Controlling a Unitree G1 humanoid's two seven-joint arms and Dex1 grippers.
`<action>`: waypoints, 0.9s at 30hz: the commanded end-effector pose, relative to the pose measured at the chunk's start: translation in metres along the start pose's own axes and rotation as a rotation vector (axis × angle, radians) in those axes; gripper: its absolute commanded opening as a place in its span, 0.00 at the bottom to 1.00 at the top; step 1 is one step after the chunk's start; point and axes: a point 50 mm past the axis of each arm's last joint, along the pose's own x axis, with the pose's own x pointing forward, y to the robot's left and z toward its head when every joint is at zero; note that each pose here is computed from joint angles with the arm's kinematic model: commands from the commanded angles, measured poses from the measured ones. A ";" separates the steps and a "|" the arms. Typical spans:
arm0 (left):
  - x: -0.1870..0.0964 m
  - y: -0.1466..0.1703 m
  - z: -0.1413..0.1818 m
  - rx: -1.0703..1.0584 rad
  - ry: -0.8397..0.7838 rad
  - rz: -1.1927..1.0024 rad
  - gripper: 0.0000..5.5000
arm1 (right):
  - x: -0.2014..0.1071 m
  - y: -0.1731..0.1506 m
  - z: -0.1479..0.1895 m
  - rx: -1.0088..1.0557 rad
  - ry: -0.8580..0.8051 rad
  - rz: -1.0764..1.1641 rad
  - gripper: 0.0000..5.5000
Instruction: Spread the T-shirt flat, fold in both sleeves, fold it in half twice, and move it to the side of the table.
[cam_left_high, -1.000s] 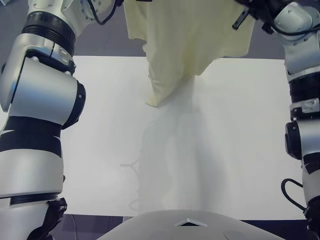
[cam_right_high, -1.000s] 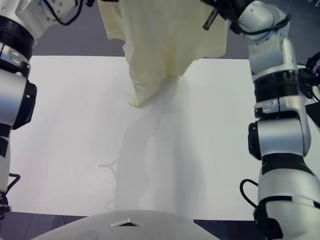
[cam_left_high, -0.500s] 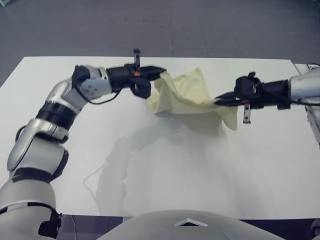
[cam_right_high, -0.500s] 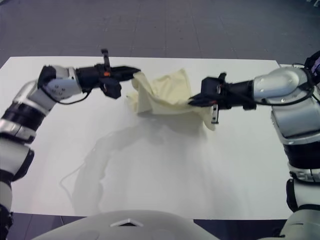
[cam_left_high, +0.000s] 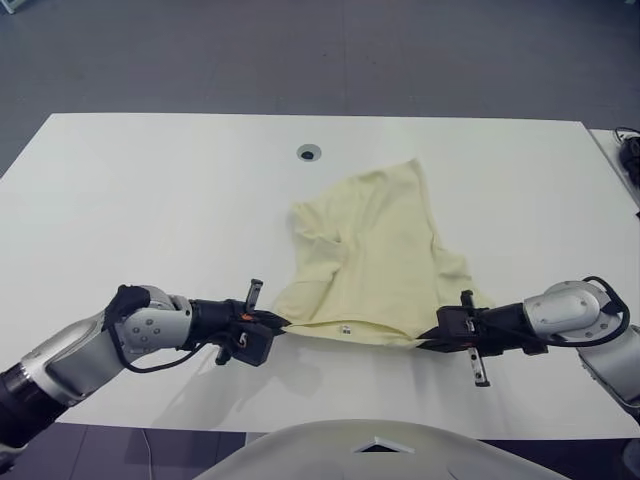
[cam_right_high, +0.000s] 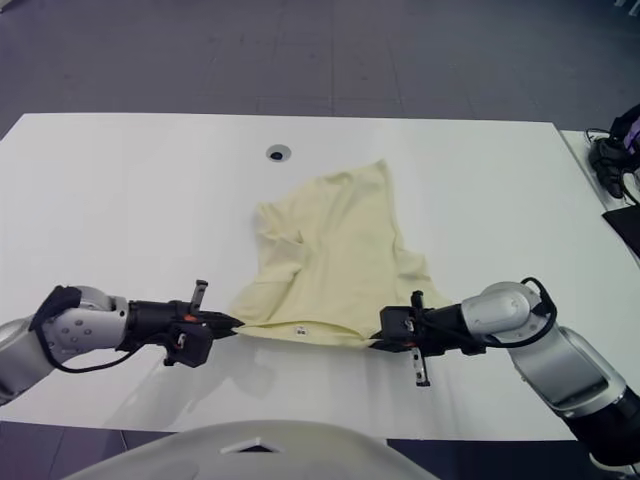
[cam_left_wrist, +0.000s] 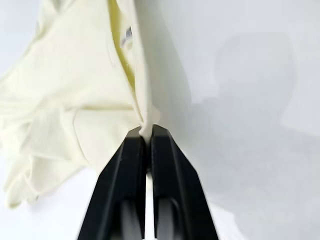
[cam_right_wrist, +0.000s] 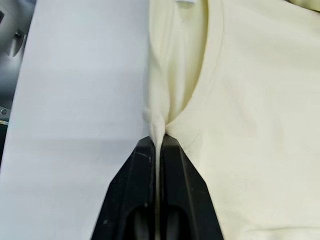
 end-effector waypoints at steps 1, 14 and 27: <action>-0.002 -0.020 0.003 -0.061 0.101 -0.105 0.00 | 0.005 0.006 0.002 0.019 -0.008 -0.012 0.00; -0.004 -0.012 0.005 -0.171 0.035 -0.035 0.20 | 0.007 0.014 0.007 0.051 -0.007 -0.037 0.15; 0.004 0.069 -0.030 -0.390 -0.110 0.393 0.57 | -0.040 -0.016 0.041 0.117 -0.202 -0.102 0.50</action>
